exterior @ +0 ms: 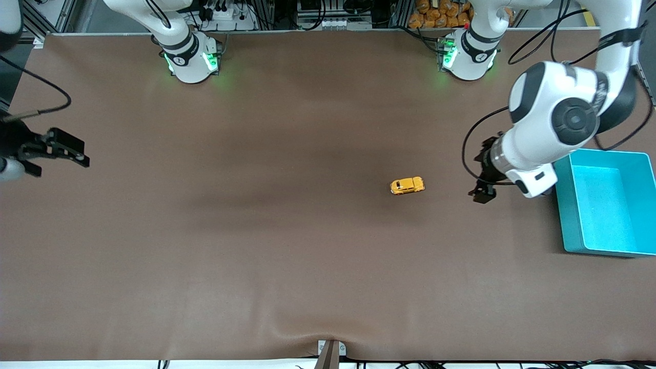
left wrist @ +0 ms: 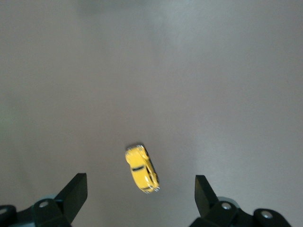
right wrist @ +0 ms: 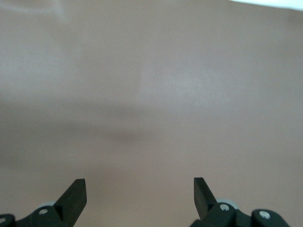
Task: Wind and store yellow beetle car
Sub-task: 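Lower the left gripper onto the yellow car and close it, then lift the yellow car off the table with the left gripper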
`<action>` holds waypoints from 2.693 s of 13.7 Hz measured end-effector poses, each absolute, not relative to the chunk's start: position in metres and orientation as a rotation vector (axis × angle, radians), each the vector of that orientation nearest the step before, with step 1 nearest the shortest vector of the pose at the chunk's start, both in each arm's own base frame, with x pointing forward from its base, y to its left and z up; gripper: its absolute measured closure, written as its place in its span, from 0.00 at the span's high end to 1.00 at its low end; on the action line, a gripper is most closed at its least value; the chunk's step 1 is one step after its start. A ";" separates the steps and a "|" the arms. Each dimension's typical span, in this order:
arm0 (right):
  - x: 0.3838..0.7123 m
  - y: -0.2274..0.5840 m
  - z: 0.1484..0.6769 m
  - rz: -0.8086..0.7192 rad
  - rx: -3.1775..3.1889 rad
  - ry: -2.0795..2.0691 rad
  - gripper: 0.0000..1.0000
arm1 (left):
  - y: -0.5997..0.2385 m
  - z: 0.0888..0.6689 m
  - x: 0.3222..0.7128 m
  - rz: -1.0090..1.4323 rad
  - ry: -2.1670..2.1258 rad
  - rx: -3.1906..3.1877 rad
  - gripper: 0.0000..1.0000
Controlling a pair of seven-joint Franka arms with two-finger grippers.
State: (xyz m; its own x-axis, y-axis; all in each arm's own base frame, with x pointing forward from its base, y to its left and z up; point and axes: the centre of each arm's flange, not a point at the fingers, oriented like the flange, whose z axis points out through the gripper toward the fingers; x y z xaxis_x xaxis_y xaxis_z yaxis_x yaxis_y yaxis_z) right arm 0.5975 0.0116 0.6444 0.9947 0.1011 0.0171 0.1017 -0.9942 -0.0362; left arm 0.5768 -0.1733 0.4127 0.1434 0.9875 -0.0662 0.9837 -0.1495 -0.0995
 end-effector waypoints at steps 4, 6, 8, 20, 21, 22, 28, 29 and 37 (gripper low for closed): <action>0.579 0.021 0.648 0.063 -3.098 0.132 1.00 | -0.208 0.377 0.569 0.227 -2.159 -2.226 1.00; 0.575 0.020 0.644 0.086 -3.096 0.205 1.00 | -0.233 0.355 0.557 0.225 -2.155 -2.219 1.00; 0.567 0.009 0.648 0.081 -3.092 0.244 1.00 | -0.252 0.334 0.543 0.218 -2.144 -2.230 1.00; 0.522 -0.019 0.677 0.052 -3.078 0.316 1.00 | -0.283 0.236 0.533 0.194 -2.239 -2.189 1.00; 0.522 -0.020 0.675 0.055 -3.079 0.315 1.00 | -0.283 0.230 0.533 0.194 -2.234 -2.189 1.00; 0.523 -0.018 0.674 0.055 -3.082 0.308 1.00 | -0.283 0.225 0.532 0.196 -2.227 -2.187 1.00; 0.524 -0.004 0.674 0.040 -3.103 0.185 1.00 | -0.283 0.210 0.528 0.167 -2.188 -2.181 1.00; 0.524 -0.004 0.674 0.035 -3.103 0.182 1.00 | -0.282 0.205 0.527 0.150 -2.182 -2.172 1.00; 0.528 -0.002 0.665 0.033 -3.104 0.171 1.00 | -0.292 0.193 0.515 0.136 -2.158 -2.156 1.00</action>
State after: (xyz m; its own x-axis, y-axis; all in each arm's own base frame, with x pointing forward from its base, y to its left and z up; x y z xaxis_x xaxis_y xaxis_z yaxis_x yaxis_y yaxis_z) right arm 0.5277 -0.0015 0.6655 0.9937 -0.1093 -0.0230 -0.1100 -0.9934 -0.0319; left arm 0.5153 -0.2922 0.1929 -0.0007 1.0000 -0.0007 0.9921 0.0006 -0.1252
